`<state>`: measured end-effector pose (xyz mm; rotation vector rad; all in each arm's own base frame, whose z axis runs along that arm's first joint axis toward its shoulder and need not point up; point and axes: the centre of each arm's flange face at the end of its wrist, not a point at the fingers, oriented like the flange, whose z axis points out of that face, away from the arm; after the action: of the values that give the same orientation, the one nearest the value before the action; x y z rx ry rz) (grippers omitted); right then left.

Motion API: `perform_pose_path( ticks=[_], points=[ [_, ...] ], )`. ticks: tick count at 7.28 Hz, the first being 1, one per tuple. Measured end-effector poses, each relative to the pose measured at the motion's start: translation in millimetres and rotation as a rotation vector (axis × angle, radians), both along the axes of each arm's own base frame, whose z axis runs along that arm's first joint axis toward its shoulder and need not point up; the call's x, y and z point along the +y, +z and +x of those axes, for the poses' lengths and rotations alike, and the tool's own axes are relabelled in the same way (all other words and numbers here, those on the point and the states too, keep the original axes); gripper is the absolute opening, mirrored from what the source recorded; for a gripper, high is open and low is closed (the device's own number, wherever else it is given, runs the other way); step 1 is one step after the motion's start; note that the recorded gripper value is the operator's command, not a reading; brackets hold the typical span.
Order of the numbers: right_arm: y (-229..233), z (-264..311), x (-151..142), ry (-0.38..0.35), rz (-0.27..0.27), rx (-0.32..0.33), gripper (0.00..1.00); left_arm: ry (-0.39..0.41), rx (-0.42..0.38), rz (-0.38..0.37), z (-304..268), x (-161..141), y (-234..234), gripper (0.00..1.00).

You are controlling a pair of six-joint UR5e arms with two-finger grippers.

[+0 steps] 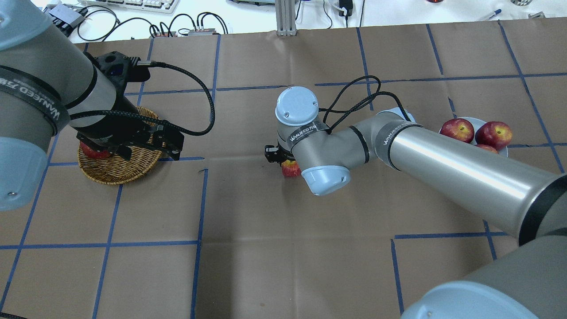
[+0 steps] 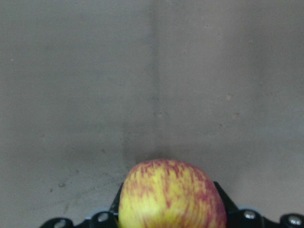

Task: Transfer apple from basket to plate
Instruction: 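Carry the striped apple with the right gripper over the blue plate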

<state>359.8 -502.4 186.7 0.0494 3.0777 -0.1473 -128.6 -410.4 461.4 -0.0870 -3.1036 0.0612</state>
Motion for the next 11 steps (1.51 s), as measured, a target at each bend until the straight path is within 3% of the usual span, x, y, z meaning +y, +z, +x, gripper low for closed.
perform_pose_path(
  ticks=[2, 5, 8, 11],
  points=[
    [18.5, -5.5, -8.4, -0.011, -0.019, -0.006, 0.52, 0.0, 0.0, 0.0, 0.0, 0.0, 0.0, 0.99],
    [109.4, -66.7, -26.9, -0.012, -0.012, 0.014, 0.53, 0.0, 0.0, 0.001, 0.0, 0.1, -0.4, 0.99],
    [183.8, -245.7, -38.5, 0.069, 0.051, 0.059, 0.53, 0.0, 0.0, 0.003, 0.0, 0.3, -0.8, 0.99],
    [169.8, -405.2, -31.5, 0.215, 0.099, 0.059, 0.52, 0.0, 0.0, 0.007, 0.0, 0.9, -3.1, 0.99]
  ],
)
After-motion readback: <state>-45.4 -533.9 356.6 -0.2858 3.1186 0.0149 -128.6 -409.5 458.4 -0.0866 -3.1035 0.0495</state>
